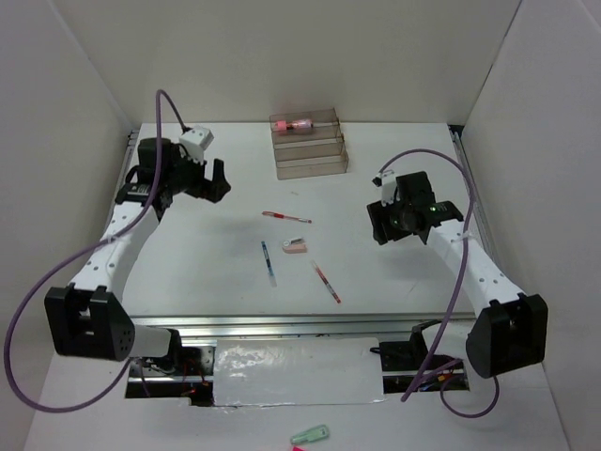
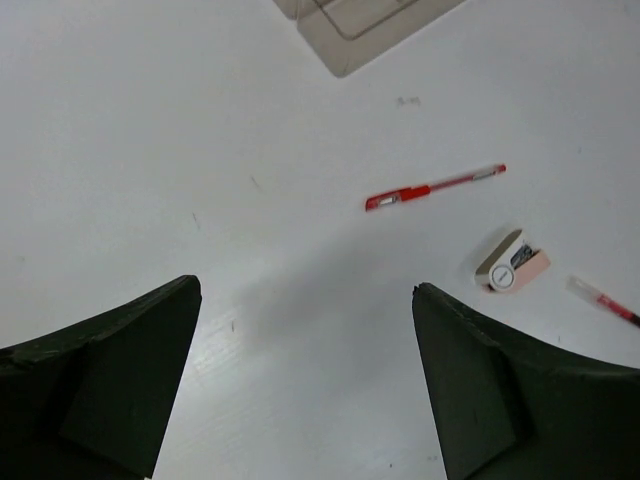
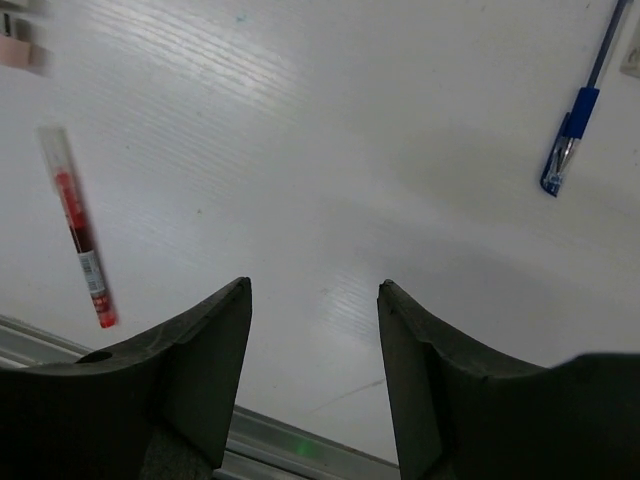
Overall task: Sort the stationery into containers
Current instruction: Pick up the pen from the center of the board.
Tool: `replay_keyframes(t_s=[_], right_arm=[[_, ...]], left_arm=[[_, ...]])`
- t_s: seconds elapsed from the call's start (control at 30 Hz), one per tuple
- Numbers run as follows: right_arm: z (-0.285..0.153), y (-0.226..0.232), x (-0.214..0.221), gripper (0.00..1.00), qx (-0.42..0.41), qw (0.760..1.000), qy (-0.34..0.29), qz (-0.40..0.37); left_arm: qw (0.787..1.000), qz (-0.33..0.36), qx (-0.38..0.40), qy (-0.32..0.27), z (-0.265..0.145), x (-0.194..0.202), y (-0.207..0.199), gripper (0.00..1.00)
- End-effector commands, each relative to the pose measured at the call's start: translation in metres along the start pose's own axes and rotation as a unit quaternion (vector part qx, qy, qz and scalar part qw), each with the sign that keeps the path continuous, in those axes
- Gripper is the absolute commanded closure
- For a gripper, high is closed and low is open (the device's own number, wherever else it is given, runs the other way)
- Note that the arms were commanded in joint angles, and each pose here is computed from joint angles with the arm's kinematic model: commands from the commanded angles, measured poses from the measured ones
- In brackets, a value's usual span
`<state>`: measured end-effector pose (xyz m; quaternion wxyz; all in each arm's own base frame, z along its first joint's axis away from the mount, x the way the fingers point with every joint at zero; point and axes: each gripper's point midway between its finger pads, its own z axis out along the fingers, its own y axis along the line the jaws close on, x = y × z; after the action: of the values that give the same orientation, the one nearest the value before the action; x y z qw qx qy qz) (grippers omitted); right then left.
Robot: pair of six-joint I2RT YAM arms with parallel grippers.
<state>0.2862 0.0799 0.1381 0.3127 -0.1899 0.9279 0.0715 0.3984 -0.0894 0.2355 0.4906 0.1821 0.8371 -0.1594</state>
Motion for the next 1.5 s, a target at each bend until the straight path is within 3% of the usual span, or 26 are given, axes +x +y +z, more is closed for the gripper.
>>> replay_keyframes(t_s=[0.0, 0.1, 0.23, 0.43, 0.73, 0.97, 1.37, 1.43, 1.47], right_arm=[[0.009, -0.003, -0.001, 0.40, 0.020, 1.000, 0.014, 0.006], [0.019, 0.024, -0.004, 0.47, -0.020, 0.999, 0.025, -0.009], [0.034, 0.063, -0.001, 0.47, -0.056, 0.996, 0.052, -0.039], [0.044, 0.115, 0.015, 0.47, -0.106, 0.986, 0.090, -0.092], [0.060, 0.175, 0.043, 0.44, -0.166, 0.965, 0.158, -0.131], [0.077, 0.182, 0.057, 0.47, -0.154, 0.961, 0.185, -0.138], [0.104, 0.175, 0.071, 0.60, -0.115, 0.959, 0.207, -0.153], [0.106, 0.171, 0.072, 0.64, -0.105, 0.960, 0.206, -0.158], [0.107, 0.170, 0.073, 0.70, -0.103, 0.960, 0.206, -0.161]], left_arm=[[0.999, 0.010, -0.019, 0.040, -0.022, 0.036, -0.004, 0.01], [1.000, 0.006, 0.004, 0.021, -0.033, 0.049, -0.019, 0.02], [0.999, 0.034, 0.025, 0.019, -0.033, 0.066, -0.039, 0.11], [0.997, 0.041, 0.021, 0.059, -0.029, 0.082, -0.038, 0.11], [0.998, 0.031, 0.009, 0.053, -0.027, 0.085, -0.036, 0.09], [0.998, 0.030, 0.000, 0.056, -0.026, 0.091, -0.032, 0.08], [0.998, 0.028, -0.012, 0.057, -0.022, 0.095, -0.026, 0.08], [0.998, 0.030, -0.013, 0.058, -0.021, 0.097, -0.025, 0.08], [0.998, 0.029, -0.015, 0.058, -0.021, 0.097, -0.025, 0.08]])
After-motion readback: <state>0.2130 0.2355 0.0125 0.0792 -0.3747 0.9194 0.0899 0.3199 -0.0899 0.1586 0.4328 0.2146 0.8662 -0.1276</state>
